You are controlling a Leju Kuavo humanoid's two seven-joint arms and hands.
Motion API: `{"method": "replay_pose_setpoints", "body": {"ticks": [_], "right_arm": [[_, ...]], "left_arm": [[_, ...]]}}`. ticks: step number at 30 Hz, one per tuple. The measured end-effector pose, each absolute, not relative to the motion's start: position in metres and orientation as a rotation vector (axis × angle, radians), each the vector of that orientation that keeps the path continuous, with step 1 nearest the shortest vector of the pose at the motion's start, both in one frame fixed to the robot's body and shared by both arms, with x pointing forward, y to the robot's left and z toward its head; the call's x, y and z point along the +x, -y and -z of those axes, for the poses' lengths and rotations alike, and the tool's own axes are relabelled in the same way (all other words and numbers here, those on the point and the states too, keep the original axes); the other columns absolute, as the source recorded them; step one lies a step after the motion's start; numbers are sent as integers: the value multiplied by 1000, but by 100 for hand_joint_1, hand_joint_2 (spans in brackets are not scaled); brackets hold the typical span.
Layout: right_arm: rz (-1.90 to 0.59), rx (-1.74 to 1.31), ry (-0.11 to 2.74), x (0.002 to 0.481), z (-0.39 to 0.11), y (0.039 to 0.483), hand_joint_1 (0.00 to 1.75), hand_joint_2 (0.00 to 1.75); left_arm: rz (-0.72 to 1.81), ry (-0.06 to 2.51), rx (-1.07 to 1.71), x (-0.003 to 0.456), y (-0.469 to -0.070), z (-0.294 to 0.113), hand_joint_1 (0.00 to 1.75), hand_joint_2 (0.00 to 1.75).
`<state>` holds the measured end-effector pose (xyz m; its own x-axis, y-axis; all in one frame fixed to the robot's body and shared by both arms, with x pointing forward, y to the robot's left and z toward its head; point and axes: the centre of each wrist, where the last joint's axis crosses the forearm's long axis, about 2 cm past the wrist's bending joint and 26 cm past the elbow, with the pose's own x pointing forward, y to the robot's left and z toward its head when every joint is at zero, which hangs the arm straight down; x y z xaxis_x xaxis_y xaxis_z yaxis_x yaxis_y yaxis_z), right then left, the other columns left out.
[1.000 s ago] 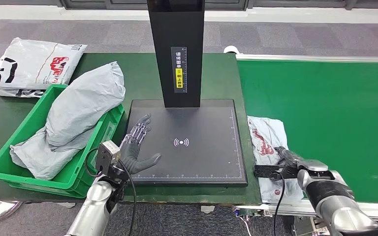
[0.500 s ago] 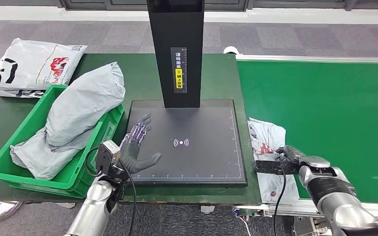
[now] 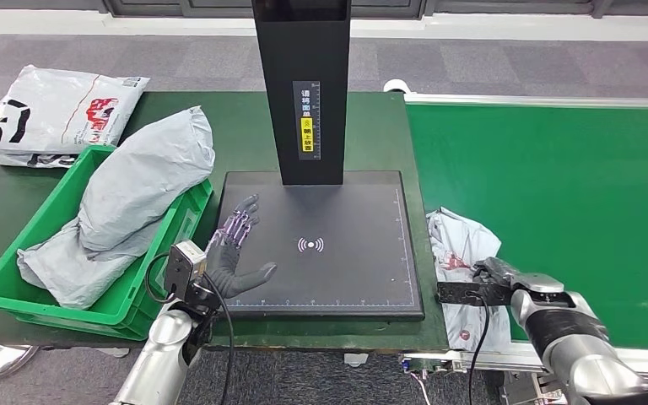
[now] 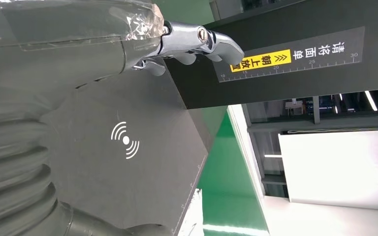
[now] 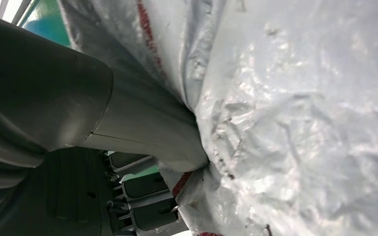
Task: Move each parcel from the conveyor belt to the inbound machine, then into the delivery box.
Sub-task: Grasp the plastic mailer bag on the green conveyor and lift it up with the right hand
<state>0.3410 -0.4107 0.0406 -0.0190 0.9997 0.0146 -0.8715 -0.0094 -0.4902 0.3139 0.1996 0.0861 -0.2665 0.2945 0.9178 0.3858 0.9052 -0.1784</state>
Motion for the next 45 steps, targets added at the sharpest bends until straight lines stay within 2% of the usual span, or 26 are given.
{"method": "replay_pose_setpoints", "body": {"ticks": [35,37,39,40,43,45], "right_arm": [[-1548,-376,409,337,-37,411,175,175],[-1522,-346,476,338,-38,409,175,175],[-1384,-252,691,344,-43,408,175,175],[-1225,-194,850,349,-49,409,175,175],[-562,-56,1243,362,-71,423,175,175],[-213,-12,1401,364,-81,437,175,175]], "left_arm": [[95,1868,-503,314,-200,-86,0,175],[93,1871,-484,313,-200,-86,0,175],[88,1881,-436,308,-202,-85,0,175],[88,1886,-413,304,-204,-85,0,175],[92,1897,-392,296,-208,-88,0,175],[94,1905,-389,294,-209,-89,0,175]]}}
